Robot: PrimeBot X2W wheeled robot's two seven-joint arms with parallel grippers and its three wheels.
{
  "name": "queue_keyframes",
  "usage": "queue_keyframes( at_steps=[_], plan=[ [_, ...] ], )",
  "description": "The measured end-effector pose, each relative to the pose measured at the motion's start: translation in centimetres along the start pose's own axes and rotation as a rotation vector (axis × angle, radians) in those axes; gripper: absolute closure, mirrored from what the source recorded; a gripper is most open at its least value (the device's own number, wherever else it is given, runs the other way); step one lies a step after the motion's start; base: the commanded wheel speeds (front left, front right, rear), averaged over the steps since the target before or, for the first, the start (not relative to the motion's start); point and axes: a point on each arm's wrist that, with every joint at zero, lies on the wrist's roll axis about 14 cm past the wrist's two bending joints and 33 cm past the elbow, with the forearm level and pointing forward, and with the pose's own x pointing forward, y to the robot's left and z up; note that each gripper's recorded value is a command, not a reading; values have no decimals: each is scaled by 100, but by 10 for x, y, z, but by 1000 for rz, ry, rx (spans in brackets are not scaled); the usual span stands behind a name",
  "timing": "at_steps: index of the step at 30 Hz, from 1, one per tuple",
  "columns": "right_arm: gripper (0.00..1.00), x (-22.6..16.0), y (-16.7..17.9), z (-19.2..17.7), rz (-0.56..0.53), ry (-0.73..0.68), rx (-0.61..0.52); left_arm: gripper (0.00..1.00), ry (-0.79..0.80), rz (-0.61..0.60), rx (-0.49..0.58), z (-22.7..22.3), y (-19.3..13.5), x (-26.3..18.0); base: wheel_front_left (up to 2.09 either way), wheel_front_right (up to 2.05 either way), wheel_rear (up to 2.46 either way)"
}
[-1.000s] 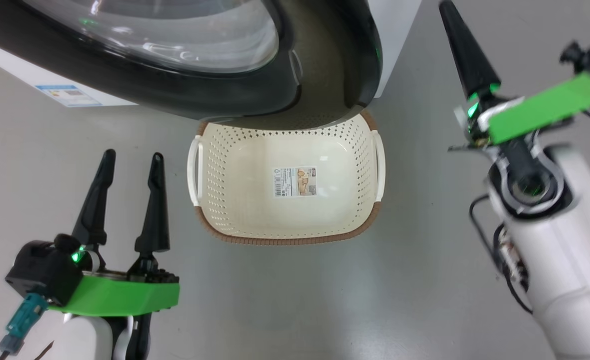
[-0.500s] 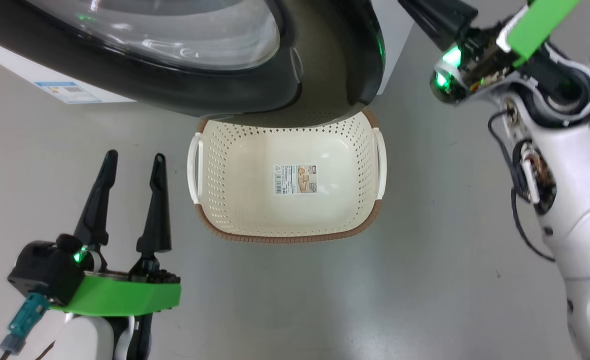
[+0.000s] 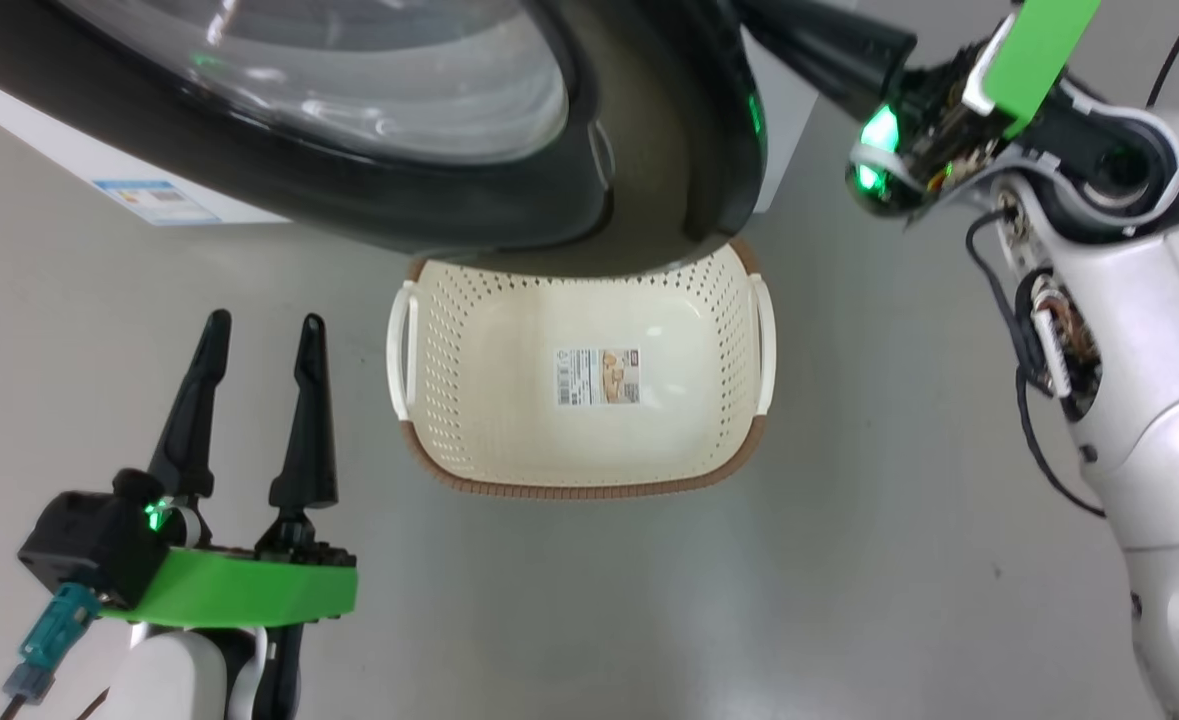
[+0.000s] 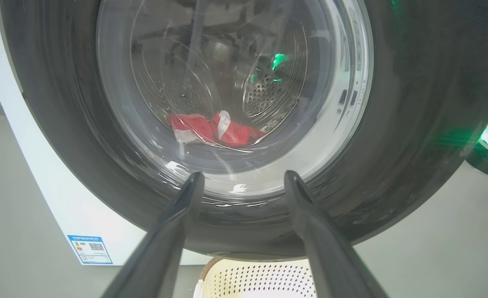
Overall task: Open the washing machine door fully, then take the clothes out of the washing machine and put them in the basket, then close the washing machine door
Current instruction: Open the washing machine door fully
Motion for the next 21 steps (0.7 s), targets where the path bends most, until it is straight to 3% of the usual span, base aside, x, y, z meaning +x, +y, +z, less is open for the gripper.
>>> queue_keyframes(
  at_steps=[21],
  plan=[
    [100,-7,4,-88,-66,127,-33,0,-49,110,-10,36,27,-55,0,0,0]
  ],
)
